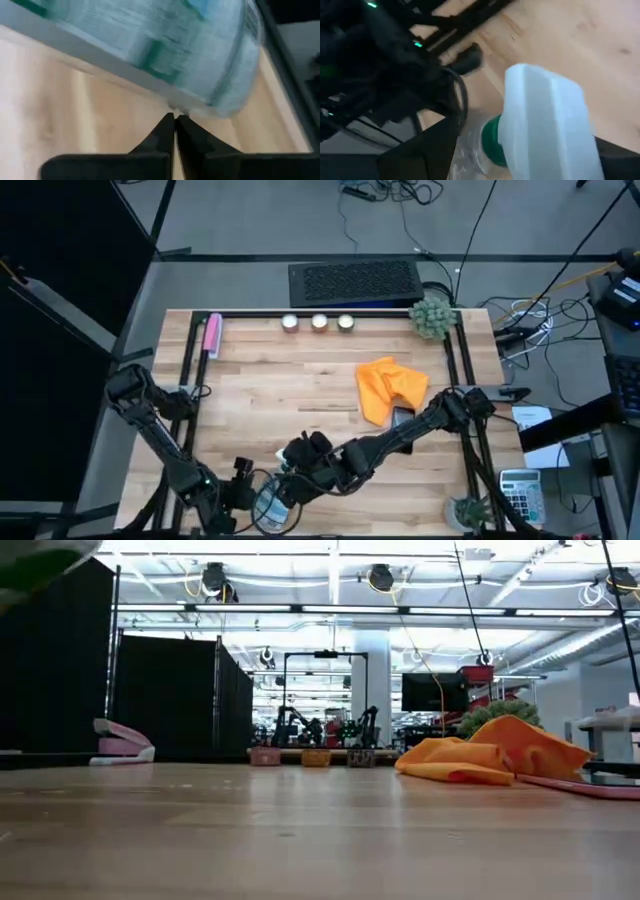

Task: Apply microfiber cloth
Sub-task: Adjust the spray bottle

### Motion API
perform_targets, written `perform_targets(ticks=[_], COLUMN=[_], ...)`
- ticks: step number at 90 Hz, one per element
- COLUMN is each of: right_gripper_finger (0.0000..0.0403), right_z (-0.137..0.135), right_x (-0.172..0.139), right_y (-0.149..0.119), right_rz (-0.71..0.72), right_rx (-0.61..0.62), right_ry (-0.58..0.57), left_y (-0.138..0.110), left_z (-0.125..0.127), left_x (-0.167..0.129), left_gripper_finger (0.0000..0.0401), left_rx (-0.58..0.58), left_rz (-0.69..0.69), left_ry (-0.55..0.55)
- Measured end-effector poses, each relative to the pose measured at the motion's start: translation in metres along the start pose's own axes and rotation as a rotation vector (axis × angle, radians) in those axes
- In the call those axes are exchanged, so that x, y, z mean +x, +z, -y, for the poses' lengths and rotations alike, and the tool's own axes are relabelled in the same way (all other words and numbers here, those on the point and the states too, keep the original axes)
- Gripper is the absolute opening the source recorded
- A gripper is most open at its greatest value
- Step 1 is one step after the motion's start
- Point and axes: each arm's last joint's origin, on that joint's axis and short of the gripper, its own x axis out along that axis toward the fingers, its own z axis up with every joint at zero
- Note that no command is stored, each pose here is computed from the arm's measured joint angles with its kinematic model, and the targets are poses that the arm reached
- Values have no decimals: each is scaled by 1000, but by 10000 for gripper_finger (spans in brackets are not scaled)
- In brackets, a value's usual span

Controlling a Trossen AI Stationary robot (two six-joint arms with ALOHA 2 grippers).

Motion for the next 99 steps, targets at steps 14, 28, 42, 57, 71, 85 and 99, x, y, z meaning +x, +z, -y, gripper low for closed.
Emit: perform_targets(ticks=[14,28,42,57,71,85,99], right_gripper_finger=[247,247,247,247,247,247,247], right_z=[1,-1,-6,-12,-16,-16,-15], right_x=[-11,-15,-16,-32,-37,-46,-61], right_y=[12,15,17,27,28,30,40], right_rz=[30,46,74,133,143,141,163], right_rx=[-45,-96,-136,-182,-208,-231,-244], right_ry=[14,34,82,139,171,182,197], left_y=[7,10,13,14,13,11,11], left_z=[-17,-30,-38,-46,-47,-45,-46], left_x=[-11,-36,-61,-80,-85,-88,-89], left_gripper_finger=[0,0,0,0,0,0,0], left_rx=[-30,-54,-84,-101,-104,-91,-90], left_rz=[10,78,143,206,220,222,221], left_ry=[43,87,50,44,38,28,28])
